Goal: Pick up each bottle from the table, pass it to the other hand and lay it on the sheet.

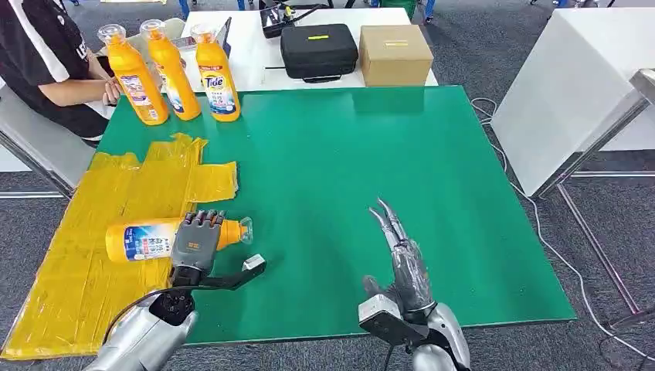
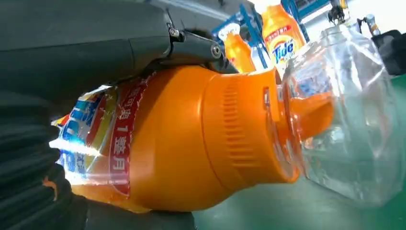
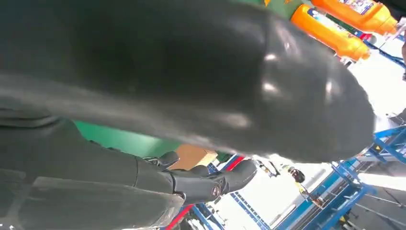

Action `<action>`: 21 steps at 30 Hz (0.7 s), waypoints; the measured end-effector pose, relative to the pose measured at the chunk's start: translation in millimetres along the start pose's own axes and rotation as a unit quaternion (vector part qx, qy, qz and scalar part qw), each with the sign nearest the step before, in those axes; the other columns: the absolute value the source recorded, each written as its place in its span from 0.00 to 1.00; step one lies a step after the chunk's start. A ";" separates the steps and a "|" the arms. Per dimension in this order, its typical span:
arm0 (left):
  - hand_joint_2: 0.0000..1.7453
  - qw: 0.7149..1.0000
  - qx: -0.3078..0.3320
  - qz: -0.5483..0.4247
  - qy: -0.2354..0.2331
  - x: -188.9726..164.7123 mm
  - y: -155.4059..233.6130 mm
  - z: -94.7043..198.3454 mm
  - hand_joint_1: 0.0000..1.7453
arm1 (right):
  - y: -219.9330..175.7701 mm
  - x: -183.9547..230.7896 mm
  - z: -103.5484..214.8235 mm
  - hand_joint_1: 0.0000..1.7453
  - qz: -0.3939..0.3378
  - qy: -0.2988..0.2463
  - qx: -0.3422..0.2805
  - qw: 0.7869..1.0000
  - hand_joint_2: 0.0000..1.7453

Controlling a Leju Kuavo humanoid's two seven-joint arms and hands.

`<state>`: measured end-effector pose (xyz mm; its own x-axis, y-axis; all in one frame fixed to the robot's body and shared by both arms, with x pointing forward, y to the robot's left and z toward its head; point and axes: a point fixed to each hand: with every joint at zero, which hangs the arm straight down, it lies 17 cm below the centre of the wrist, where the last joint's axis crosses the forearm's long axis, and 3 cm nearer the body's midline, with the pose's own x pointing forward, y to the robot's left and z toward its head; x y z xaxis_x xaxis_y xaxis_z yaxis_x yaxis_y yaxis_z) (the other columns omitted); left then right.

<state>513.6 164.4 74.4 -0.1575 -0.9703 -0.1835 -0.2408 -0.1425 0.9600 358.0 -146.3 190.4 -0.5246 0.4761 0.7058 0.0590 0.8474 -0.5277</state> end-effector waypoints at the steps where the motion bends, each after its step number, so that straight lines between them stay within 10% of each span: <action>1: 1.00 1.000 -0.002 0.005 0.001 -0.1 -0.8 0.2 0.00 | 1.3 -0.1 0.7 0.00 0.001 0.001 0.002 1.000 0.00; 21: 1.00 0.998 -0.038 0.036 0.030 -8.5 -13.1 0.1 0.00 | 25.2 8.2 3.0 0.00 -0.030 0.012 0.035 0.999 0.00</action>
<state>518.0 174.6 63.4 -0.1132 -0.9882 -0.1033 -0.1570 -0.0848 0.9839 352.6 -121.8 181.5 -0.5057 0.4312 0.7473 -0.0320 0.8562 -0.5157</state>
